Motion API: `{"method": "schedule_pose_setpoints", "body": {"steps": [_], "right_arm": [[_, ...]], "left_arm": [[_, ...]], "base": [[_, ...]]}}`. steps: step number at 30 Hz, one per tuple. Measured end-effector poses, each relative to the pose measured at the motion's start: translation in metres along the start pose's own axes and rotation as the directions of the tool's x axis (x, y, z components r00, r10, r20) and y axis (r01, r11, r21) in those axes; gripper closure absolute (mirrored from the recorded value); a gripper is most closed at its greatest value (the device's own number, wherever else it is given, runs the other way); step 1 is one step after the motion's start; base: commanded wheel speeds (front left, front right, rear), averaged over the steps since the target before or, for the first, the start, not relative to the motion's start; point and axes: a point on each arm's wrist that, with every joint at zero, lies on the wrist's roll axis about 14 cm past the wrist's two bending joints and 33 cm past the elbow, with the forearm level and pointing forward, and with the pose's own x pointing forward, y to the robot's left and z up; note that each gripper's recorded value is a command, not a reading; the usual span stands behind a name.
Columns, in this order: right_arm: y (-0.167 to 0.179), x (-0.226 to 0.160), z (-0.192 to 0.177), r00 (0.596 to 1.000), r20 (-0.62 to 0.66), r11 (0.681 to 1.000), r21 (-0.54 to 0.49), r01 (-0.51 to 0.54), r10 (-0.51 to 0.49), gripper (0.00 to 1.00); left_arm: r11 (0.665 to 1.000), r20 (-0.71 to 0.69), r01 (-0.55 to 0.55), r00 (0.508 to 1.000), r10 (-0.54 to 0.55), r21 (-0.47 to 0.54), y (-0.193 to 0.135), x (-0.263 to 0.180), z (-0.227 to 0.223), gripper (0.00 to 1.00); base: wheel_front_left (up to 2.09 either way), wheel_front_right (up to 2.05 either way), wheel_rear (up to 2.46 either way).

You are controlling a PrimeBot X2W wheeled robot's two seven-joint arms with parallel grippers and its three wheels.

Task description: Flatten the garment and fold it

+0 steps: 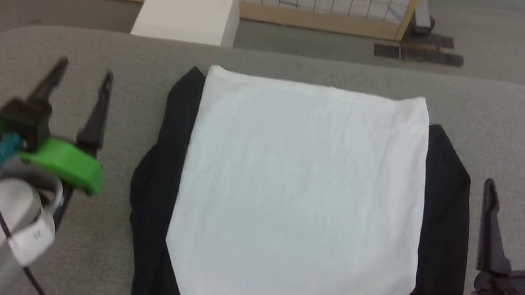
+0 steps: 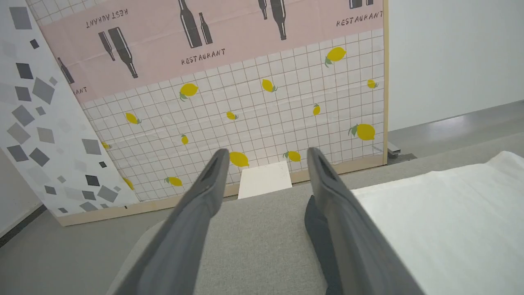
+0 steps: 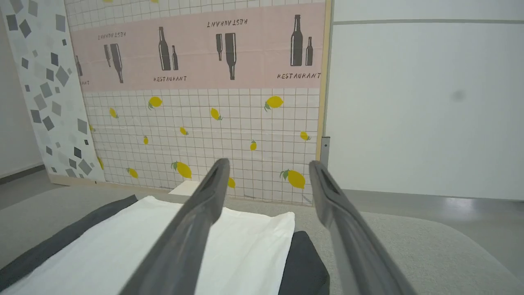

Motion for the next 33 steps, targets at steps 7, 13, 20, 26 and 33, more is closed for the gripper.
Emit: {"method": "schedule_pose_setpoints", "body": {"steps": [7,13,20,26,33], "right_arm": [[-0.010,0.016,-0.006,0.997,0.026,0.998,0.017,0.065,-0.066,0.00],[-0.013,0.028,-0.024,0.998,-0.005,0.997,-0.030,0.066,-0.066,0.00],[-0.018,0.038,-0.046,0.997,-0.045,0.996,-0.071,0.061,-0.064,0.00],[-0.032,0.034,-0.066,0.991,-0.102,0.990,-0.116,0.077,-0.089,0.00],[-0.043,0.030,-0.085,0.981,-0.158,0.985,-0.148,0.090,-0.113,0.00]], "left_arm": [[0.999,-0.054,0.028,0.998,-0.027,0.020,0.003,0.077,-0.015,0.00],[0.993,-0.281,0.114,0.953,-0.111,-0.006,-0.011,0.136,-0.059,0.00],[0.984,-0.624,0.140,0.761,-0.176,-0.106,-0.025,0.156,-0.146,0.00],[0.973,-0.796,0.143,0.560,-0.230,-0.181,-0.040,0.146,-0.206,0.00],[0.955,-0.873,0.207,0.397,-0.282,-0.213,-0.065,0.137,-0.241,0.00]], "base": [[0.00,0.00,0.00],[0.00,0.00,0.00],[0.00,0.00,0.00],[0.00,0.00,0.00],[0.00,0.00,0.00]]}}
